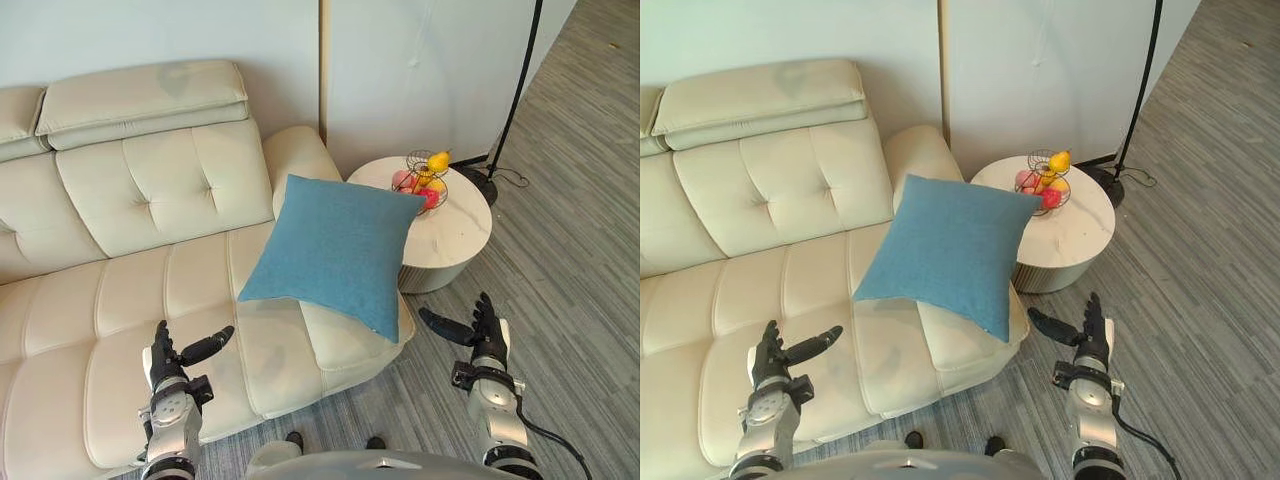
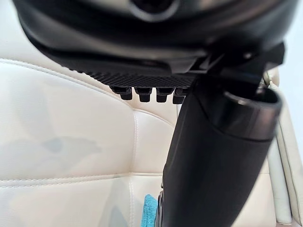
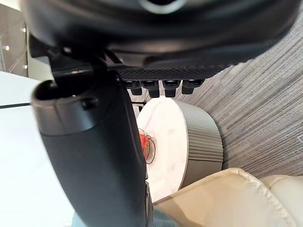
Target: Pick up cushions and gather them together orderly.
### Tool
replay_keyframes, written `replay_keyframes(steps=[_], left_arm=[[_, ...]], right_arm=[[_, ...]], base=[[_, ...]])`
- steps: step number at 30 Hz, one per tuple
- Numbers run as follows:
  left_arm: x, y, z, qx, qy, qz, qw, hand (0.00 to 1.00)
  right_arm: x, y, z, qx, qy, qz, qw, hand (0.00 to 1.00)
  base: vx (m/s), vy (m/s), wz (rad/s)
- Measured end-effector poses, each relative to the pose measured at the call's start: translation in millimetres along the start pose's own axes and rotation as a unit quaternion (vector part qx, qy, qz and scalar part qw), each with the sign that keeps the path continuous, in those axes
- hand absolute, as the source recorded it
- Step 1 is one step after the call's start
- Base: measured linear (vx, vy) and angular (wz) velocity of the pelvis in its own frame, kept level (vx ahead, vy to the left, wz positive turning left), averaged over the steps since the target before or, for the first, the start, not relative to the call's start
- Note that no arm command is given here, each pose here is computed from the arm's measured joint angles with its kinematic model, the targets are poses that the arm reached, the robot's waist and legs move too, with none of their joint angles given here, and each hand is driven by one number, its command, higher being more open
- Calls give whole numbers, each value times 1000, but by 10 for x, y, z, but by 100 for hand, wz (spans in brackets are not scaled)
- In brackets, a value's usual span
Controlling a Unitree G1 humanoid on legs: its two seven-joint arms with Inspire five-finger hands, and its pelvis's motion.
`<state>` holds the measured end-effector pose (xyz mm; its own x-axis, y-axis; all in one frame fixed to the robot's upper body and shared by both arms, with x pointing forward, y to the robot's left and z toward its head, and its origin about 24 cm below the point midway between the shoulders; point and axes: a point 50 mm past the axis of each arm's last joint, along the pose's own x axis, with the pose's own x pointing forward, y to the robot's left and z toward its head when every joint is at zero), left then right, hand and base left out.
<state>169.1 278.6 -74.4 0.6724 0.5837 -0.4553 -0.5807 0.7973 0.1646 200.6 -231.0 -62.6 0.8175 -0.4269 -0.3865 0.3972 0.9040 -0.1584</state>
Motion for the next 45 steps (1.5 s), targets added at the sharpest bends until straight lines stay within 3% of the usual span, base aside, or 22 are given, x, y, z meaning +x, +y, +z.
replay_keyframes(steps=[7,12,13,17,18,19,23,29,40,45], left_arm=[[74,-233,220,-13,-29,-10,999,100],[112,-832,725,-12,-101,-87,991,100],[85,-1036,897,-8,-126,-115,985,100],[-29,-1474,1333,-11,-187,-173,967,100],[-87,-1628,1524,-11,-213,-192,958,100],[-114,-1724,1660,-10,-228,-202,952,0],[-160,-1909,2099,-18,-267,-202,942,0],[-163,-1866,2519,-38,-305,-187,933,0],[-437,-1875,2807,-90,-362,-212,903,0],[-565,-1896,2552,-84,-363,-241,896,0]], right_arm=[[35,308,156,18,-20,58,998,100],[133,680,576,40,-76,108,990,100],[125,829,734,44,-99,128,986,100],[81,1133,1151,65,-158,165,971,100],[77,1202,1310,78,-176,169,966,0],[79,1235,1408,87,-187,168,964,0],[53,1363,1745,123,-218,164,954,0],[-10,1479,2093,161,-246,160,942,0],[-133,1378,2231,188,-285,172,924,0],[-164,1207,1896,209,-255,157,931,0]], base=[[-83,17,1],[-114,-5,11],[-97,-30,4],[-79,-24,1],[-42,-6,0],[-47,1,-4],[-42,9,-14],[-58,-33,-14],[53,3,-2],[48,4,-1]])
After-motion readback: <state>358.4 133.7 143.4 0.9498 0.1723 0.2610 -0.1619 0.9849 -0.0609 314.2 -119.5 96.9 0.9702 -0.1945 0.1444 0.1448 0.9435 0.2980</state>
